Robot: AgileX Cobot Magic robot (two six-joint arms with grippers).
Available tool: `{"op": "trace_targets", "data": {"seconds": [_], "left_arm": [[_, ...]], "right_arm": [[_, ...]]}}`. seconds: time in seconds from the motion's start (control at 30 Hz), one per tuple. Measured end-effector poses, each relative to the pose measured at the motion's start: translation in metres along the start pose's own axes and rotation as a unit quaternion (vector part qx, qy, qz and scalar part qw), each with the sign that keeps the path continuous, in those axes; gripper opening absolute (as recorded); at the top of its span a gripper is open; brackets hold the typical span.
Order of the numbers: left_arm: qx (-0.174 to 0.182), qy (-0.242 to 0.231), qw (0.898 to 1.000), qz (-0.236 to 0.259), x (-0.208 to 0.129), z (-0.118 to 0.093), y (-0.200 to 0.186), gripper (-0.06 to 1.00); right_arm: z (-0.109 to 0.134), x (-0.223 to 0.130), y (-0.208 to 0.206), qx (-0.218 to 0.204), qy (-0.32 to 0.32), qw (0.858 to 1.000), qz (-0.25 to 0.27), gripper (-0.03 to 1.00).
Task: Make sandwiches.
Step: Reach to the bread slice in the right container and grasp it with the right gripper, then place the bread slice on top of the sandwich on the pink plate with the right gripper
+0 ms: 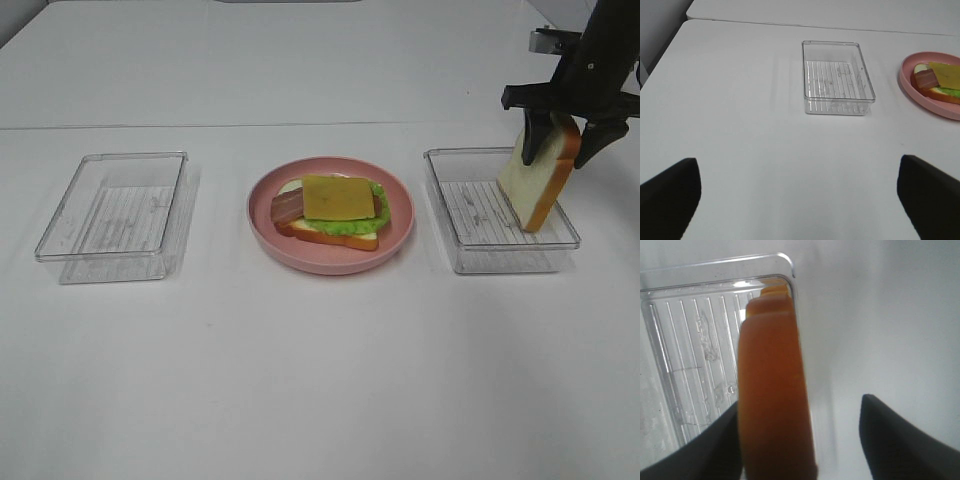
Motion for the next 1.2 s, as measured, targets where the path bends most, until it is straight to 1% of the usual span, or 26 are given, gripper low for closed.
{"op": "trace_targets", "data": {"seconds": [0.03, 0.07, 0.1, 0.13, 0.17, 0.2, 0.23, 1.2], "left_arm": [[0.000, 0.000, 1.000, 0.000, 0.0000, 0.0000, 0.0000, 0.99], [0.000, 0.000, 1.000, 0.000, 0.0000, 0.0000, 0.0000, 0.99], [0.000, 0.000, 1.000, 0.000, 0.0000, 0.0000, 0.0000, 0.99], [0.000, 0.000, 1.000, 0.000, 0.0000, 0.0000, 0.0000, 0.99], [0.000, 0.000, 1.000, 0.000, 0.0000, 0.0000, 0.0000, 0.99], [0.000, 0.000, 1.000, 0.000, 0.0000, 0.0000, 0.0000, 0.99], [0.000, 0.000, 1.000, 0.000, 0.0000, 0.0000, 0.0000, 0.99], [0.000, 0.000, 1.000, 0.000, 0.0000, 0.0000, 0.0000, 0.99]], "right_arm": [[0.0000, 0.0000, 0.0000, 0.000, 0.000, 1.000, 0.000, 0.61], [-0.0018, 0.0000, 0.0000, -0.006, -0.001, 1.000, 0.000, 0.51], [-0.0018, 0.0000, 0.0000, -0.006, -0.001, 1.000, 0.000, 0.51], [-0.0018, 0.0000, 0.0000, -0.006, 0.000, 1.000, 0.000, 0.40], [-0.0015, 0.0000, 0.0000, -0.005, 0.001, 1.000, 0.000, 0.33], [-0.0015, 0.0000, 0.0000, -0.005, 0.001, 1.000, 0.000, 0.33], [0.0017, 0.0000, 0.0001, 0.001, 0.002, 1.000, 0.000, 0.22], [0.0036, 0.0001, -0.0013, 0.005, 0.010, 1.000, -0.001, 0.22]]}}
Point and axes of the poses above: a point on each arm's last joint axis where the gripper is mounted, y pointing out along that axis toward the gripper, z along the wrist's bending axis when the last joint is at zero, x = y × z, the point moved 6 cm from there along y, pointing out along that axis toward the gripper, and after that the axes turned 4 degrees about -y, right-handed, at the moved point
